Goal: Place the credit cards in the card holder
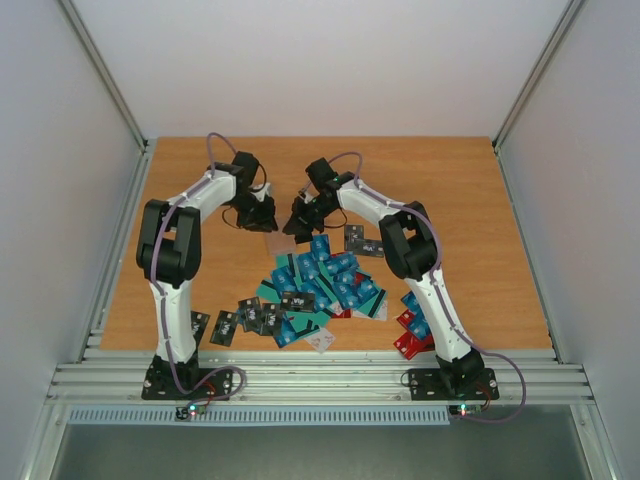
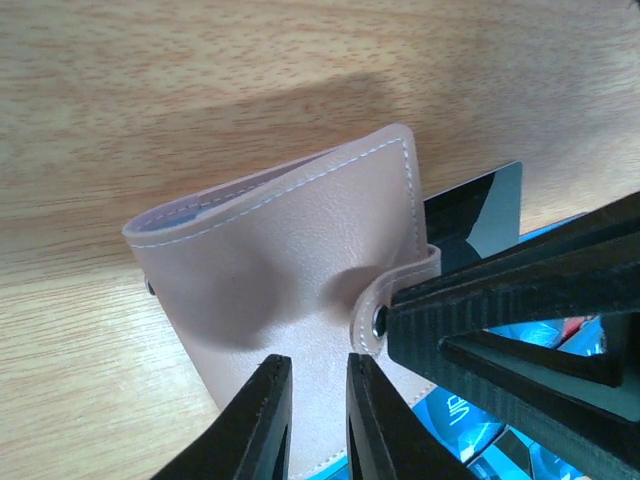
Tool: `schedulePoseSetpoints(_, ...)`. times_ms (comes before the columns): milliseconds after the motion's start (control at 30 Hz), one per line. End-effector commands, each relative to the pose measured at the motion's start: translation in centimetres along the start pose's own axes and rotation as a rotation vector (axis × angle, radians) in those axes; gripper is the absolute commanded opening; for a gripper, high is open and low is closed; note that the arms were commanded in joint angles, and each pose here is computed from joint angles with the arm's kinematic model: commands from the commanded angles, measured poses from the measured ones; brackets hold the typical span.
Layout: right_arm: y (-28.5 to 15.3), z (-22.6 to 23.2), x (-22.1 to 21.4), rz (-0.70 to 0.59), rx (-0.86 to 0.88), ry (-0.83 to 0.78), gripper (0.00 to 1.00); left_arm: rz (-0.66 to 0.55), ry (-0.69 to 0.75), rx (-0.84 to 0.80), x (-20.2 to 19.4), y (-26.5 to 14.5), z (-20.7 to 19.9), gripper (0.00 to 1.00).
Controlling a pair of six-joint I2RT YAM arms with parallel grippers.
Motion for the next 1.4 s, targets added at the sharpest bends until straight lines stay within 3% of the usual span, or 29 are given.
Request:
schedulePoseSetpoints(0, 2.6, -2.5, -0.8, 0.045, -0.068, 0.028, 0.10, 0.010, -0.009, 0.034, 0.3, 1.1, 1.4, 0.18)
schedulePoseSetpoints(867, 2.8, -6.6, -1.5, -0.038, -0.556, 0.023, 0.05, 0.076, -0.038, -0.051, -1.3, 4.6, 1.9, 0.14)
schedulePoseSetpoints(1067, 3.2, -6.9, -2.5, -0.024, -0.602, -0.014, 0.06, 0.002, -0.041, -0.052, -0.1, 2.9, 1.1, 0.14)
schedulePoseSetpoints(1233, 3.6, -6.8, -2.5, -0.021, -0.594, -0.024, 0.05, -0.106, -0.099, -0.078, 1.5, -0.2, -0.5, 0.20)
schedulePoseSetpoints(1367, 3.9, -6.6, -2.4, -0.018, -0.573, -0.031, 0.05, -0.094, -0.141, -0.105, 1.6, -0.1, -1.1, 0.23)
Point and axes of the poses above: each gripper's point midway between its finger pads, its own y axis out along the fingers, its own z axis along the line the jaws close on, x = y × z, the point moved 2 cm from there along -y, back along the fingers, and after that the axes turned 12 degrees about y, right-handed, at the moved point
